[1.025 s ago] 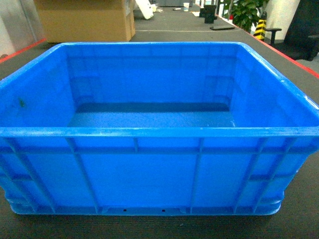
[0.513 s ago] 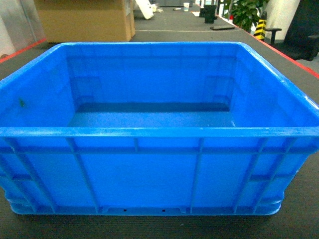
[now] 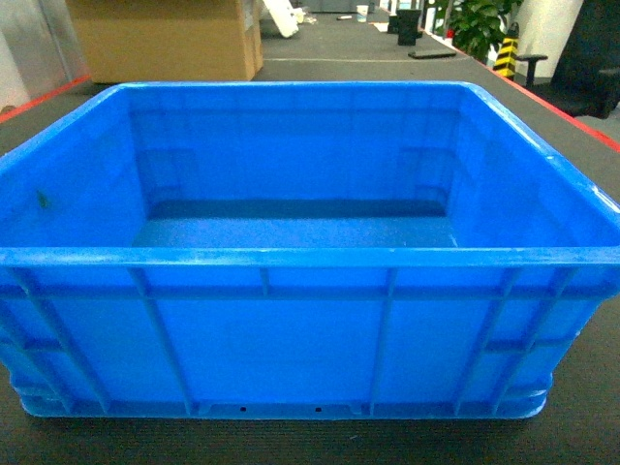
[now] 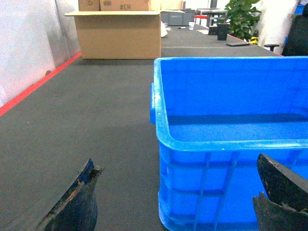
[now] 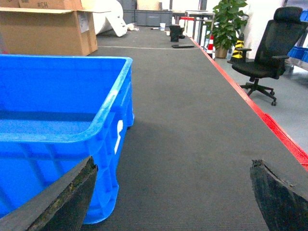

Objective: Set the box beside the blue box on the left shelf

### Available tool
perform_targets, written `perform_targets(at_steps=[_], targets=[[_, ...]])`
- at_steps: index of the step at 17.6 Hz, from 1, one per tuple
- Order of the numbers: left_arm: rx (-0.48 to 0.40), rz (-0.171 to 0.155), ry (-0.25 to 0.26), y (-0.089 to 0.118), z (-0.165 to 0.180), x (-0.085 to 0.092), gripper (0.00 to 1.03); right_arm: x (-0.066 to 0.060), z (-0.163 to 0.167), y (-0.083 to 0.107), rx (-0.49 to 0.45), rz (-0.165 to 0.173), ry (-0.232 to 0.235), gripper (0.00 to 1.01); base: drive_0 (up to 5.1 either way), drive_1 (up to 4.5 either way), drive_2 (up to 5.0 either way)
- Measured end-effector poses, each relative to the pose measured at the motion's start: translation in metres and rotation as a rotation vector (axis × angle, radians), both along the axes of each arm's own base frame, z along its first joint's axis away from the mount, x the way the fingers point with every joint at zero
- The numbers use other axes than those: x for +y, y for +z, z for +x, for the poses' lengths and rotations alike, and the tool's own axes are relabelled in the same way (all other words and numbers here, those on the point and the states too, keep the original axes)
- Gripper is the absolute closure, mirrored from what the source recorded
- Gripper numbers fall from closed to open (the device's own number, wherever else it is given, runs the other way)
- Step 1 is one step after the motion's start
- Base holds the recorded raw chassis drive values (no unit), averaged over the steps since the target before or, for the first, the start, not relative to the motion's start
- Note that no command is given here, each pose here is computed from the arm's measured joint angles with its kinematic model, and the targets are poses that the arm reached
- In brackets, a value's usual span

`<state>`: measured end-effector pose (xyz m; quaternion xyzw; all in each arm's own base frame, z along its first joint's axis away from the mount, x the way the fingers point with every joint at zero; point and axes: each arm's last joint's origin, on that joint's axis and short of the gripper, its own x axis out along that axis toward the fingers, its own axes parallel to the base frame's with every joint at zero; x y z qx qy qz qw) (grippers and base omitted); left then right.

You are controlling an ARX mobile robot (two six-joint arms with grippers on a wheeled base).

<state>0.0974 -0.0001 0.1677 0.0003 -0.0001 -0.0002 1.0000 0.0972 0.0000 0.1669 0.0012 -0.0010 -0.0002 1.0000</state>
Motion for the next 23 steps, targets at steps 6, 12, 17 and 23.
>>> perform_targets(at_steps=[6,12,17,23], targets=[[0.000,0.000,0.000,0.000,0.000,0.000,0.05,0.000,0.000,0.000,0.000,0.000,0.000,0.03,0.0,0.00,0.0],[0.169,-0.026,0.128,-0.004,0.002,-0.002,0.05,0.000,0.000,0.000,0.000,0.000,0.000,0.03,0.0,0.00,0.0],[0.159,-0.055,0.203,-0.001,0.008,0.003,0.05,0.003,0.006,0.000,0.195,0.045,-0.244,0.03,0.0,0.00,0.0],[0.159,-0.034,0.122,0.075,0.105,0.001,0.05,0.020,0.100,0.084,0.304,0.166,-0.033,0.03,0.0,0.00,0.0]])
